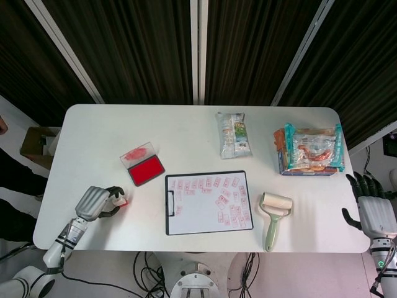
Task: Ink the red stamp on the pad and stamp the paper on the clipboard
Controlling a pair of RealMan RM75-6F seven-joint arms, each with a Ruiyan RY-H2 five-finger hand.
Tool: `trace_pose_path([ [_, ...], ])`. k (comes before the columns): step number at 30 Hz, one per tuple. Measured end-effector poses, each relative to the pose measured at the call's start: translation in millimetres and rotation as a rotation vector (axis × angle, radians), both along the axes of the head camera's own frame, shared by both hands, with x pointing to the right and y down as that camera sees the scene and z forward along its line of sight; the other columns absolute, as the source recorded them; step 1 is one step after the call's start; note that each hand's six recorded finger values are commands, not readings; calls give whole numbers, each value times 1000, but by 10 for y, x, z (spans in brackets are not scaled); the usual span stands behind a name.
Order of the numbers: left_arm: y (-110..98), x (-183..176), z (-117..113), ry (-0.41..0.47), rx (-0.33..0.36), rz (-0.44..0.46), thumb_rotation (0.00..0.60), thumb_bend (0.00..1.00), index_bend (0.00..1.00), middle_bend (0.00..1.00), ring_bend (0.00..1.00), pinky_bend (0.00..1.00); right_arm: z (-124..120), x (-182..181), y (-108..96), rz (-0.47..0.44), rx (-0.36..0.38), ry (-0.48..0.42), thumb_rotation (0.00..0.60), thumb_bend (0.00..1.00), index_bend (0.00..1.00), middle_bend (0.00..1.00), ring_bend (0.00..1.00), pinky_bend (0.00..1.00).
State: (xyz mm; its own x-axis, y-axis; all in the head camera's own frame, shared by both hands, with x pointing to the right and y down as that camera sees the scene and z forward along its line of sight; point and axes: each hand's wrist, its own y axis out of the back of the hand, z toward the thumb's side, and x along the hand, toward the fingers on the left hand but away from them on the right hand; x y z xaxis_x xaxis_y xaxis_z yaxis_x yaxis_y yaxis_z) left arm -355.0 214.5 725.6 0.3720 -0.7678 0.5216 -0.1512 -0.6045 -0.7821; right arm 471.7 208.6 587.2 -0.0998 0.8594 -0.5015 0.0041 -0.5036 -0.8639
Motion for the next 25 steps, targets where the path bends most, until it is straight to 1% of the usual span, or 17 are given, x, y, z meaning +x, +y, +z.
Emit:
trace_pose_path([
  [2,-12,-63,-110,-5,26,-2,600,219,366,445,988,1000,-26,13,-15,3,10,2,600,274,0,0,0,0],
  [4,-34,-130,-240,-5,59,-11,600,188,370,443,950,1000,-42,24,-24,6,15,3,600,274,0,0,0,0],
  [5,-57,-181,-349,-3,86,-21,600,178,377,443,928,1000,-46,30,-26,6,16,5,600,274,0,0,0,0],
  [6,-80,-226,-447,-3,111,-30,600,168,386,443,891,998,-46,31,-28,7,16,5,600,274,0,0,0,0],
  [7,-108,-274,-556,-3,139,-40,588,162,387,438,814,958,-45,30,-28,7,17,4,600,273,0,0,0,0],
  [8,-147,-338,-713,-3,180,-56,550,159,379,424,722,882,-41,26,-28,6,17,2,600,273,0,0,0,0],
  [9,-175,-384,-833,-2,210,-70,435,159,350,374,531,693,-37,21,-26,5,16,1,600,273,0,0,0,0],
  [10,-201,-433,-951,-3,238,-84,281,159,304,291,331,471,-33,15,-25,4,16,0,600,273,0,0,0,0],
  [11,-225,-488,-1058,-10,262,-99,130,159,246,197,173,299,-28,5,-23,2,18,-3,600,273,0,0,0,0],
  [12,-256,-564,-1171,-33,287,-113,54,159,202,131,105,225,-27,-2,-23,1,21,-4,600,273,0,0,0,0],
  [13,-276,-619,-1229,-59,302,-122,13,159,156,86,74,200,-28,-9,-25,-2,27,-3,600,273,0,0,0,0],
  [15,-301,-733,-1310,-131,330,-141,0,159,119,63,61,186,-38,-30,-30,-11,46,1,600,273,0,0,0,0],
  [18,-285,-896,-1396,-229,340,-160,0,159,109,59,60,184,-60,-72,-35,-40,75,11,600,272,0,0,0,0],
  [20,-250,-946,-1393,-259,321,-157,0,159,109,59,60,184,-68,-101,-33,-65,88,17,600,272,0,0,0,0],
  [25,-213,-1017,-1350,-283,265,-168,0,159,107,59,61,184,-102,-200,-57,-128,128,11,600,272,0,0,0,0],
])
